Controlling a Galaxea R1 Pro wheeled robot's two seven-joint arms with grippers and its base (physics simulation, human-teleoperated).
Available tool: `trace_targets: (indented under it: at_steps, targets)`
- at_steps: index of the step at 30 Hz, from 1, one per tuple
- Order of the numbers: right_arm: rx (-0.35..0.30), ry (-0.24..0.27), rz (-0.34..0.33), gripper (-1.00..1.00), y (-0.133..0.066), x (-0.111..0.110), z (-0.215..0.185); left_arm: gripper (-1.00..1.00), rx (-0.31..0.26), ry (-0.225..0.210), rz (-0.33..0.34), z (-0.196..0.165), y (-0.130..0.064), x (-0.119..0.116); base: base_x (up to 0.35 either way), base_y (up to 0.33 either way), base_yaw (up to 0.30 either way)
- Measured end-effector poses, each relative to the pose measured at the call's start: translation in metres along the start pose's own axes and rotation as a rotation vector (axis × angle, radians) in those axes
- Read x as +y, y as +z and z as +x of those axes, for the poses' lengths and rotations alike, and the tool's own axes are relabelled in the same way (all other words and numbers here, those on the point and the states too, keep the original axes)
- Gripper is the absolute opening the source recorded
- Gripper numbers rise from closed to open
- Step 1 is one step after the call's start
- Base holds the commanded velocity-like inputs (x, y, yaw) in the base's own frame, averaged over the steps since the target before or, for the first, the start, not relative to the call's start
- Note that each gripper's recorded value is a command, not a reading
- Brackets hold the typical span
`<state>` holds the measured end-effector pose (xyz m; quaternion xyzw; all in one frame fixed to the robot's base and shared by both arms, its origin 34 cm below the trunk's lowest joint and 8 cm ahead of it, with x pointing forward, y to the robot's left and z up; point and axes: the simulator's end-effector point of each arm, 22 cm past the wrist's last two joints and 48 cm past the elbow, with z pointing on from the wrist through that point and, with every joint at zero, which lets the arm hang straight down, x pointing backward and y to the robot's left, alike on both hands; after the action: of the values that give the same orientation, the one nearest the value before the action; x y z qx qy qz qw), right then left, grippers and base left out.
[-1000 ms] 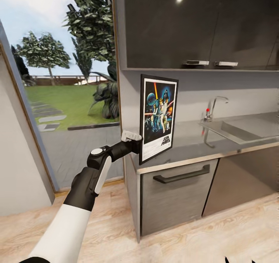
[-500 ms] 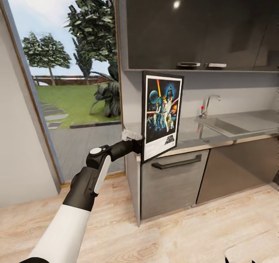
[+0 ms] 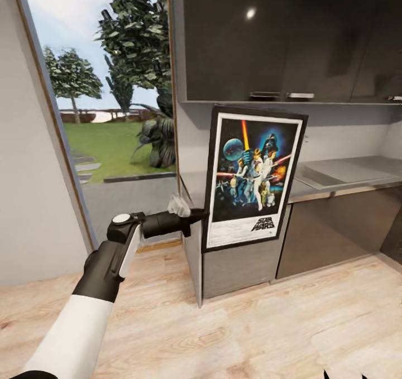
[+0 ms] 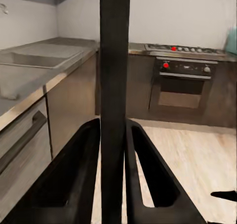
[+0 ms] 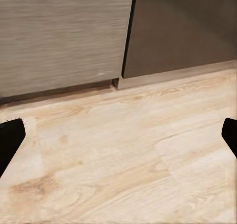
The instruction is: Pick up the poster from the kitchen countertop and hang it on one of the wall nails in the kitchen.
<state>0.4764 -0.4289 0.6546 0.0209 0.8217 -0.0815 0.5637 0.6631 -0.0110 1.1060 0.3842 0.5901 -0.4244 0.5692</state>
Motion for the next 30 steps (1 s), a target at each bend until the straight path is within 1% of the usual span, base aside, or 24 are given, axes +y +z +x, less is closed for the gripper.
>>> trace_targets:
  at_steps: [1,2,5,6,8,9,10,11,12,13,14,15,17,19,20,22,23,26,27,29,30]
  targets:
    - [0.000,0.000,-0.001,1.00,0.000,0.000,0.000,-1.00,0.004,-0.001,0.016,0.002,-0.005,-0.001,-0.123,0.000,0.000]
    - [0.000,-0.002,-0.003,1.00,0.000,0.000,0.000,-1.00,0.014,-0.004,0.050,0.005,-0.012,-0.004,-0.098,0.000,0.000]
    - [0.001,-0.003,-0.005,1.00,0.000,0.000,0.000,-1.00,0.029,-0.019,0.104,0.013,-0.025,-0.009,-0.056,0.000,0.000]
    - [0.002,-0.004,-0.007,1.00,0.000,0.000,0.000,-1.00,0.034,-0.040,0.134,0.020,-0.034,-0.009,-0.032,0.000,0.000]
    - [0.002,-0.006,-0.014,1.00,0.000,0.000,-0.001,-1.00,0.032,-0.063,0.157,0.024,-0.042,-0.009,-0.021,0.000,0.000]
    - [0.001,-0.010,-0.035,1.00,0.001,0.003,-0.002,-1.00,0.025,-0.086,0.167,0.027,-0.050,-0.006,-0.013,0.000,0.000]
    - [0.000,-0.014,-0.051,1.00,0.001,0.004,-0.003,-1.00,0.019,-0.096,0.169,0.029,-0.053,-0.004,-0.008,0.000,0.000]
    - [-0.002,-0.023,-0.091,1.00,0.001,0.007,-0.005,-1.00,0.010,-0.112,0.170,0.033,-0.058,-0.001,-0.007,0.000,0.000]
    - [-0.001,-0.029,-0.115,1.00,0.001,0.009,-0.006,-1.00,0.006,-0.117,0.170,0.037,-0.060,0.000,-0.003,0.000,0.000]
    - [0.013,-0.040,-0.183,1.00,0.002,0.014,-0.007,-1.00,-0.003,-0.123,0.174,0.051,-0.065,0.002,-0.002,0.000,0.000]
    - [0.040,-0.041,-0.227,1.00,0.002,0.017,-0.005,-1.00,-0.007,-0.128,0.183,0.062,-0.067,0.002,-0.002,0.000,0.000]
    - [0.054,-0.041,-0.248,1.00,0.002,0.018,-0.004,-1.00,-0.010,-0.132,0.188,0.068,-0.068,0.001,-0.001,0.000,0.000]
    - [0.086,-0.045,-0.327,1.00,0.002,0.022,-0.008,-1.00,-0.013,-0.156,0.201,0.092,-0.071,0.003,0.000,0.000,0.000]
    - [0.085,-0.054,-0.365,1.00,0.003,0.024,-0.018,-1.00,-0.018,-0.166,0.198,0.106,-0.072,0.005,0.000,0.000,0.000]
    - [0.082,-0.062,-0.400,1.00,0.005,0.026,-0.029,-1.00,-0.028,-0.167,0.188,0.118,-0.074,0.008,0.000,0.000,0.000]
    - [0.086,-0.065,-0.443,1.00,0.008,0.031,-0.045,-1.00,-0.053,-0.163,0.164,0.131,-0.079,0.015,0.000,0.000,0.000]
    - [0.091,-0.064,-0.467,1.00,0.010,0.035,-0.058,-1.00,-0.069,-0.170,0.148,0.138,-0.082,0.019,0.000,0.000,0.000]
    - [0.092,-0.065,-0.503,1.00,0.011,0.042,-0.080,-1.00,-0.084,-0.191,0.134,0.148,-0.085,0.022,0.000,0.000,0.000]
    - [0.089,-0.066,-0.527,1.00,0.011,0.047,-0.096,-1.00,-0.090,-0.203,0.130,0.153,-0.085,0.022,0.000,0.000,0.000]
    - [0.083,-0.071,-0.553,1.00,0.009,0.053,-0.112,-1.00,-0.094,-0.212,0.128,0.156,-0.085,0.022,0.000,0.000,0.000]
    - [0.075,-0.074,-0.579,1.00,0.008,0.060,-0.127,-1.00,-0.097,-0.218,0.127,0.158,-0.086,0.021,0.000,0.000,0.000]
